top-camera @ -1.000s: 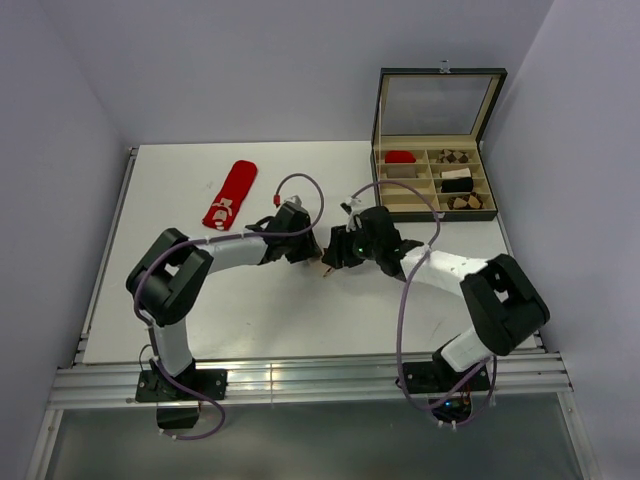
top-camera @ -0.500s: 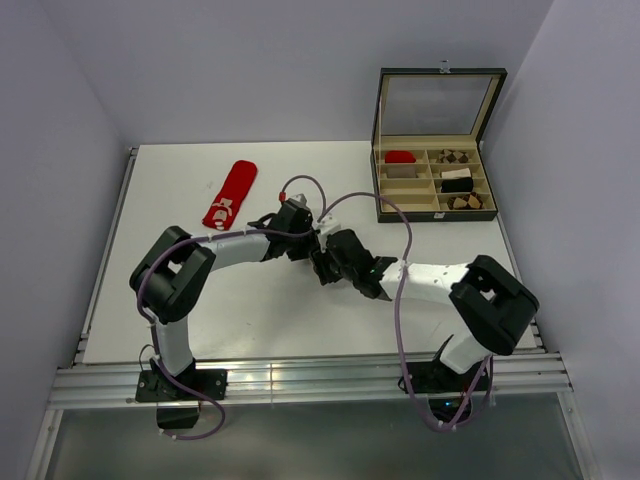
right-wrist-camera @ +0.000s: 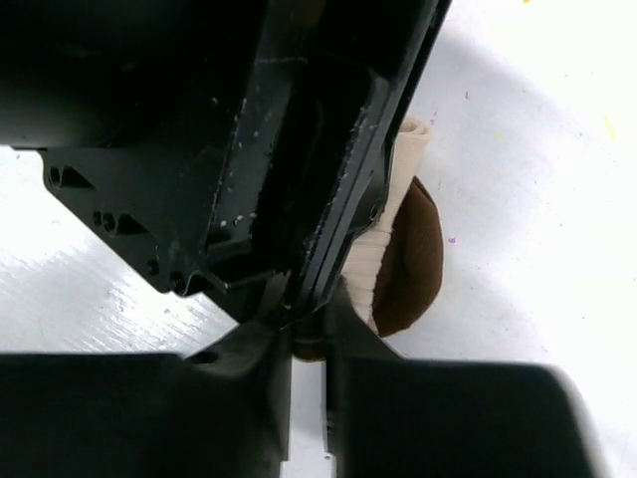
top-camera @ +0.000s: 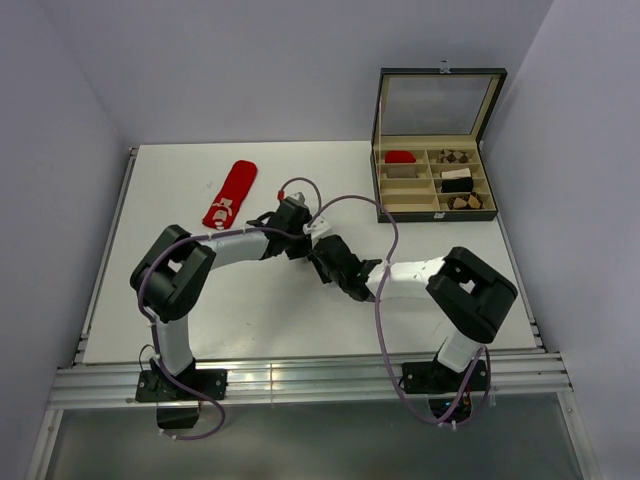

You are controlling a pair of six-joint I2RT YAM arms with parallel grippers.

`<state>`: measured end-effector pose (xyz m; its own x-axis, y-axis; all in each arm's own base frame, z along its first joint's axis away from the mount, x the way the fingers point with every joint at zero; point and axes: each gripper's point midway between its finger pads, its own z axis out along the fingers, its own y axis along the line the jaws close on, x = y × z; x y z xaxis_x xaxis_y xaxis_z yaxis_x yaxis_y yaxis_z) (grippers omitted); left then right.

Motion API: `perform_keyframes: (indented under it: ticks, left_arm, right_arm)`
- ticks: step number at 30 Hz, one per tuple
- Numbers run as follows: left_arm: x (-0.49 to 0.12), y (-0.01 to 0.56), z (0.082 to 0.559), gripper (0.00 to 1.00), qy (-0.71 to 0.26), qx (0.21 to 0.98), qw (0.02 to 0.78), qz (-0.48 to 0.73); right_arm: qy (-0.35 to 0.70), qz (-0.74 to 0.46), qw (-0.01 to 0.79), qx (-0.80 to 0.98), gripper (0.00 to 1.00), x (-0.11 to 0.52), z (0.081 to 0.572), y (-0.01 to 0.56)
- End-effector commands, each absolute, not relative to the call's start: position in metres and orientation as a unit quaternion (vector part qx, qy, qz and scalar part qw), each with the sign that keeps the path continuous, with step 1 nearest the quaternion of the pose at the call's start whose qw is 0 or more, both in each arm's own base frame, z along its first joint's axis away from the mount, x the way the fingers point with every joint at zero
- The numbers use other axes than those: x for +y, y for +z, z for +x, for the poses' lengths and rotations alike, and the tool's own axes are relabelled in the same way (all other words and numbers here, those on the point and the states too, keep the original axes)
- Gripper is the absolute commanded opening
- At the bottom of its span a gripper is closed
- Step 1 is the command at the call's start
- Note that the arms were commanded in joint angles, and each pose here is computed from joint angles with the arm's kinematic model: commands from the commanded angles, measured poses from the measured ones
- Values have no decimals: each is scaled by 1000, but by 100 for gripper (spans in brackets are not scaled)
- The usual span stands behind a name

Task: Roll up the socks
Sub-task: Roll the sock at the center of the board.

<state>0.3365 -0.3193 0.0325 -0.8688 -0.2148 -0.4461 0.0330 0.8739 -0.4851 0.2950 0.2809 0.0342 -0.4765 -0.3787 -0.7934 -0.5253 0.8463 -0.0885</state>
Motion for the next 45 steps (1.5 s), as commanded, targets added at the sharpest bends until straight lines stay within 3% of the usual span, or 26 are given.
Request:
perform_keyframes:
  ticks: [1,8,19,25,36,39,45]
  left_arm:
    - [-314,18,321,49,-219,948,227,-24]
    - [-311,32,323,69,-227,942,244,-39]
    - [-282,85,340,82,-230,903,342,-120]
    - [-285,77,332,82,-242,907,323,-119]
    - [-286,39,326,77,-226,923,282,-134]
    - [-286,30,327,73,-221,925,274,-139]
    - [-281,11,321,56,-199,938,246,-142]
  right_arm:
    - [80,-274,407,867,3,279,287,17]
    - [195,-261,337,883,0,286,270,23]
    - [397,-187,192,878,0,288,260,30]
    - [481,-135,127,857,0,287,260,26]
    - [495,-84,90,860,0,275,267,7]
    - [491,-83,87,863,0,274,268,3]
    - [475,-70,96,872,0,268,272,-1]
